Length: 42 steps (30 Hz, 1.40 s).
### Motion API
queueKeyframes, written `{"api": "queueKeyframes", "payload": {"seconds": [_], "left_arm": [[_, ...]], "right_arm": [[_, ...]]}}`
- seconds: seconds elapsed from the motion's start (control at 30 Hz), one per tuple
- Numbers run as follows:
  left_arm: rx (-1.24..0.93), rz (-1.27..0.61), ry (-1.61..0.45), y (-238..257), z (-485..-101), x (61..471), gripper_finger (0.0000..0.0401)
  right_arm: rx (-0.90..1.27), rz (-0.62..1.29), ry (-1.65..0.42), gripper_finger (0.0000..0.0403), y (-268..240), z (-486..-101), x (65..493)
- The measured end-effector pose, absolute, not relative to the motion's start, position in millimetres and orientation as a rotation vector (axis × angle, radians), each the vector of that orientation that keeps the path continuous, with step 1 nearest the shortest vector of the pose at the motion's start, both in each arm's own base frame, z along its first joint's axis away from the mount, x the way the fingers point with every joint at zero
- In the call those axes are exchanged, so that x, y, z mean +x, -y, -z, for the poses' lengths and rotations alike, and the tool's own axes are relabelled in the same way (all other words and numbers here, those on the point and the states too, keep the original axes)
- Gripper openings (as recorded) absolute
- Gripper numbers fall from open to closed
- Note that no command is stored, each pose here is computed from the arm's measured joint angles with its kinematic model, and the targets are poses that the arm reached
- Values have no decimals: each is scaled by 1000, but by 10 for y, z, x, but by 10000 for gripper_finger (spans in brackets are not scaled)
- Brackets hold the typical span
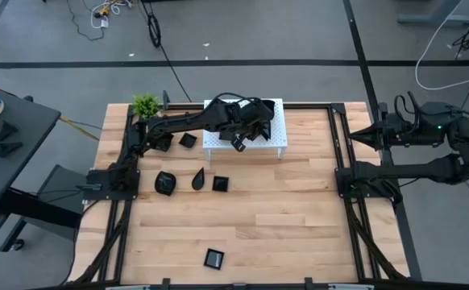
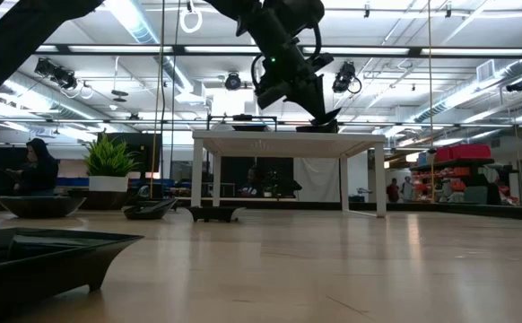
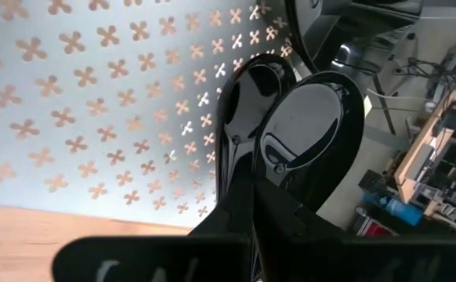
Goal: Pick & Place Mini shaped plates
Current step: Stack the drop-shaped plate on top of the drop-shaped plate on the shelf
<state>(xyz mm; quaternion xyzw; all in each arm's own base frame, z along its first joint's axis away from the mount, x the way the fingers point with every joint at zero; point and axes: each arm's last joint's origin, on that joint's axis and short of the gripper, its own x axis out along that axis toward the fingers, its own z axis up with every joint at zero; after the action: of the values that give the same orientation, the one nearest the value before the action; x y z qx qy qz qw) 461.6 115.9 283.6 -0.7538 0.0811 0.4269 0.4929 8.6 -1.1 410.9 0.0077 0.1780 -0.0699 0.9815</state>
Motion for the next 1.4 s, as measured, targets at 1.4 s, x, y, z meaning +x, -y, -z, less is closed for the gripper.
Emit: {"api": "queueKeyframes", "payload": {"seconds": [1.4], "left_arm": [[-1753,-1027,-232,-1166,-2831,4608,21]], "right_arm": [[16,141,-358,20,11,-4109,86]]}}
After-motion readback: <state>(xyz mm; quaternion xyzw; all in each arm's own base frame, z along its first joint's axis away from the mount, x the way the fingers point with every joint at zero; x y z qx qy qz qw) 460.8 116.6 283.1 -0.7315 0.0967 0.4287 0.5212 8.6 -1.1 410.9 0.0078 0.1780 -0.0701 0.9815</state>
